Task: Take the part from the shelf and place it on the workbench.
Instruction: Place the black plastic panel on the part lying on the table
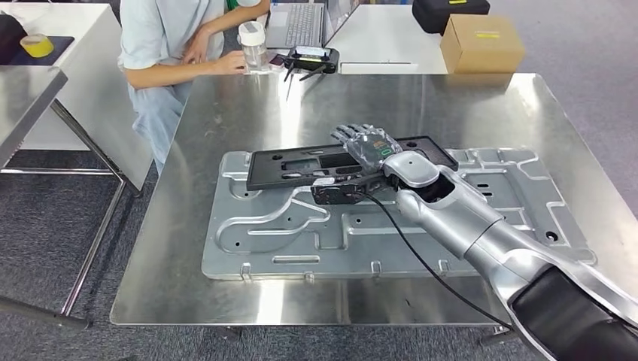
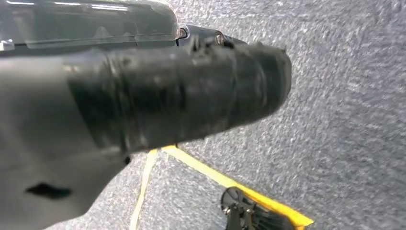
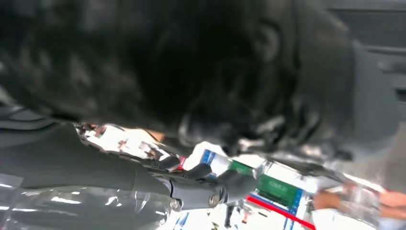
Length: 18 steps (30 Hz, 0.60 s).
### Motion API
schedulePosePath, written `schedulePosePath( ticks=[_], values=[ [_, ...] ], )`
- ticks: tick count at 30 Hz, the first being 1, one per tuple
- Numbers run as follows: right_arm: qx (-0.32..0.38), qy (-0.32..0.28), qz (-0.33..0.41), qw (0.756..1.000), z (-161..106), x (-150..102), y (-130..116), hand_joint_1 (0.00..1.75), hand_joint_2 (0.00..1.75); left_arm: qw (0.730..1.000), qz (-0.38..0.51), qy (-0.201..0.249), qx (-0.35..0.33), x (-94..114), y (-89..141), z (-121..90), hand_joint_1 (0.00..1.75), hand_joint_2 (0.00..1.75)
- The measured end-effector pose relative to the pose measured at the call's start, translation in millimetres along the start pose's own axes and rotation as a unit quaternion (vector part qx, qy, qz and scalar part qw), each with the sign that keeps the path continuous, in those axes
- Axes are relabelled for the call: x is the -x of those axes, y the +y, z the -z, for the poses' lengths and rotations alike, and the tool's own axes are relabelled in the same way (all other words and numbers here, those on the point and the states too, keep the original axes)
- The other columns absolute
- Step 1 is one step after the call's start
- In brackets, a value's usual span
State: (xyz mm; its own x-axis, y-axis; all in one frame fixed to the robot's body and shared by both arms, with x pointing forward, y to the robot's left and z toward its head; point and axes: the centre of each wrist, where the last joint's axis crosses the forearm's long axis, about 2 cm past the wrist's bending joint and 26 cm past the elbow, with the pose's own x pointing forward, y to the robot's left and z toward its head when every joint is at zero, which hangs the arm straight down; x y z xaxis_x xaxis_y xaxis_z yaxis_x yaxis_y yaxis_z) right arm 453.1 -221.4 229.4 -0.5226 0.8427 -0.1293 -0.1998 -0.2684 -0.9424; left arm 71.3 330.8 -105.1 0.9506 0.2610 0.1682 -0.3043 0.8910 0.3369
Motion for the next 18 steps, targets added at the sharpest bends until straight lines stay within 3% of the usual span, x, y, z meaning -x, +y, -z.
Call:
schedulePosePath(
  ticks=[18],
  values=[
    [-0.002,-0.002,-0.004,1.000,0.3,-1.9,-0.8,0.00,0.00,1.000,0.003,0.000,0.002,-2.6,-2.5,-0.9,0.00,0.00]
  ],
)
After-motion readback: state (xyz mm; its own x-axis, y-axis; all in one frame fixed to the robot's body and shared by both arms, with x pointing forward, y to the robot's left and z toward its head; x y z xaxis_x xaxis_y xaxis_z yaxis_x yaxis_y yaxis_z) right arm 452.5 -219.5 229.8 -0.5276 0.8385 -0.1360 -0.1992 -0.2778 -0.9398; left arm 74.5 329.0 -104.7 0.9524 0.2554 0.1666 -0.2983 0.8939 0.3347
